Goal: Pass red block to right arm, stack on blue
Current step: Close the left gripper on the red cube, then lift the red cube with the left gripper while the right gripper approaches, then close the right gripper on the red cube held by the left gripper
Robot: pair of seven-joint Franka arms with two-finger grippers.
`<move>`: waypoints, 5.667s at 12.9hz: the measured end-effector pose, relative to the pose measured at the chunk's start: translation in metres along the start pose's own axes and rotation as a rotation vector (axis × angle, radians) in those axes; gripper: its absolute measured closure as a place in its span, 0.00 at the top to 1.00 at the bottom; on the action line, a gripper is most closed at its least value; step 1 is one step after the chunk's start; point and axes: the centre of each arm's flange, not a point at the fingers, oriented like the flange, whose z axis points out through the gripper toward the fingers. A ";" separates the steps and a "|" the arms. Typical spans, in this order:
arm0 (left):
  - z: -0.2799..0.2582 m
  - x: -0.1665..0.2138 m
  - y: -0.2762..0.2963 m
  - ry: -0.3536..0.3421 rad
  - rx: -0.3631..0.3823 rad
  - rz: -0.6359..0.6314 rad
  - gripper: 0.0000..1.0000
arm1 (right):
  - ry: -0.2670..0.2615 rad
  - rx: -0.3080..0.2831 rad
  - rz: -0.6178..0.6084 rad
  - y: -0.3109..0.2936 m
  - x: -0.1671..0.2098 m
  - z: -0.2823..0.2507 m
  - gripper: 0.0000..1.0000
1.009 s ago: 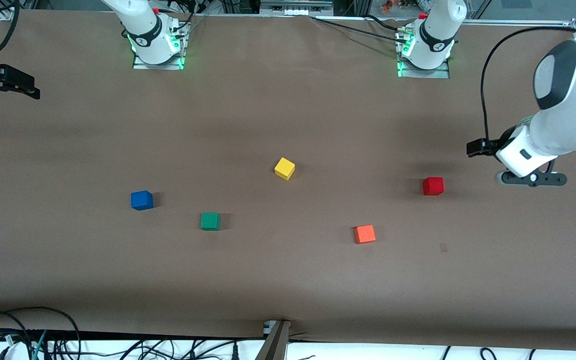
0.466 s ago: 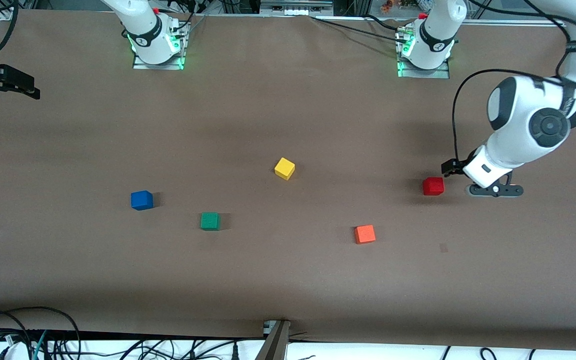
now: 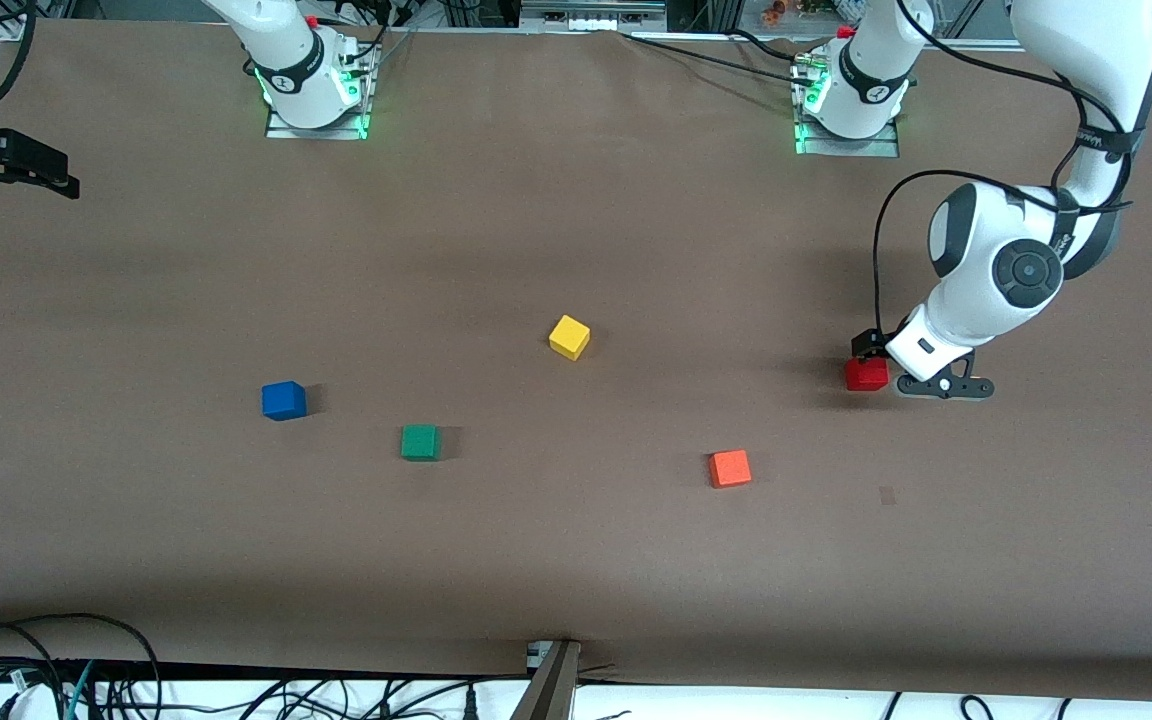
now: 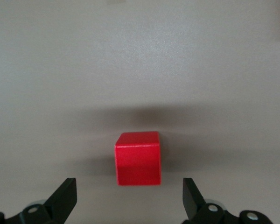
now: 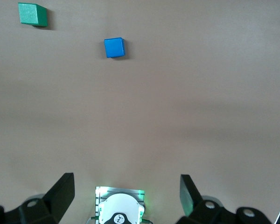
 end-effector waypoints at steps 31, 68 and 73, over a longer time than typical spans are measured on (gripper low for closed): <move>-0.018 0.027 0.061 0.256 -0.419 0.654 0.56 | -0.052 0.031 -0.002 0.001 0.037 0.039 1.00; -0.088 0.013 0.374 1.202 -1.255 1.068 0.56 | -0.153 1.418 -0.067 -0.262 0.170 0.244 1.00; -0.085 0.023 0.396 1.222 -1.234 1.024 0.56 | -0.080 1.375 0.010 -0.289 0.124 0.233 1.00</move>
